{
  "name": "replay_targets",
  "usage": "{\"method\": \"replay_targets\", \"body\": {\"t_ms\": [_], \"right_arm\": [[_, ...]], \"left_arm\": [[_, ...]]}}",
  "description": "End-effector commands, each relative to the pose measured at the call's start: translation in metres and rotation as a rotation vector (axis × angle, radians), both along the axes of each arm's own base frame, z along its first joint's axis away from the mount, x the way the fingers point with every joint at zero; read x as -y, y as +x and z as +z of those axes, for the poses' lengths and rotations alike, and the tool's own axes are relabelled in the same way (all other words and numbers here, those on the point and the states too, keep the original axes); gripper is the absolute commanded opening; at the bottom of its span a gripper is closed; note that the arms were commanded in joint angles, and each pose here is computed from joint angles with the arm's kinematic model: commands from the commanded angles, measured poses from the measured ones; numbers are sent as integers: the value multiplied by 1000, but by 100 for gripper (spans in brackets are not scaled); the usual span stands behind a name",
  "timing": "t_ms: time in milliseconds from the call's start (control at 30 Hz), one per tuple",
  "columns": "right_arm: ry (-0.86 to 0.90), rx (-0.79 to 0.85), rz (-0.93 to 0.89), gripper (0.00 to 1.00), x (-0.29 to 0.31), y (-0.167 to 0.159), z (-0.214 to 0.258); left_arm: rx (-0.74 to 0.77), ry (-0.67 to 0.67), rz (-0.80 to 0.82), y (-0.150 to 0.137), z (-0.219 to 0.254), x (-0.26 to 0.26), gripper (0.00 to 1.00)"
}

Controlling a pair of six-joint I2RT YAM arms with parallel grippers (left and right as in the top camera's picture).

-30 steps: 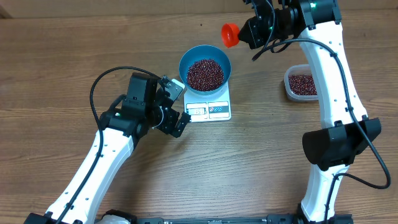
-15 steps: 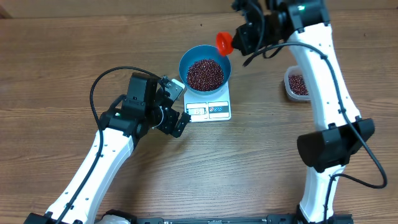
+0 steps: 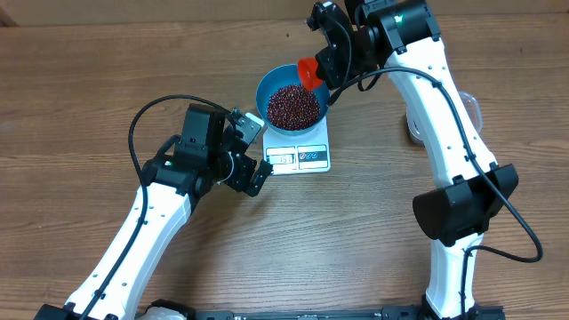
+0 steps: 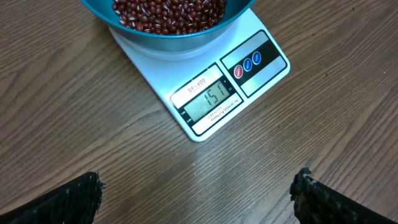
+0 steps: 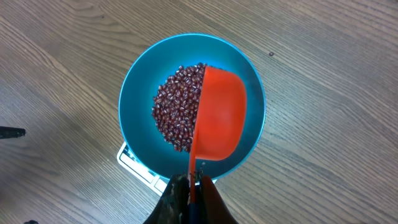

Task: Scoop item into bowl and weigh 150g on scale

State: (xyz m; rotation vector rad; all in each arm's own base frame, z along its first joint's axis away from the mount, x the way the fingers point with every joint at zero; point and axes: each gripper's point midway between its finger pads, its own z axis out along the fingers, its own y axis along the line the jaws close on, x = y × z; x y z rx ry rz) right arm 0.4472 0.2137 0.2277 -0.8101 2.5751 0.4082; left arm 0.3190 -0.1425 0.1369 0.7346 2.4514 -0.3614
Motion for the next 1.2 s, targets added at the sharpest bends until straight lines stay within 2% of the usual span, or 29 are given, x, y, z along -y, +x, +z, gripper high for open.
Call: {"method": "replay_targets", "body": {"t_ms": [0, 133, 433, 833, 1167], "right_arm": [[-15, -24, 3, 4, -1, -2, -11], [-31, -63, 15, 4, -4, -10, -25], [-44, -42, 73, 4, -10, -10, -28], [-53, 0, 75, 4, -15, 1, -38], [-62, -58, 80, 4, -18, 4, -65]], "left_arm": [[-12, -3, 7, 0, -3, 0, 100], [-12, -3, 7, 0, -3, 0, 100], [-12, -4, 7, 0, -3, 0, 100], [-12, -3, 7, 0, -3, 0, 100], [-12, -4, 7, 0, -3, 0, 100]]}}
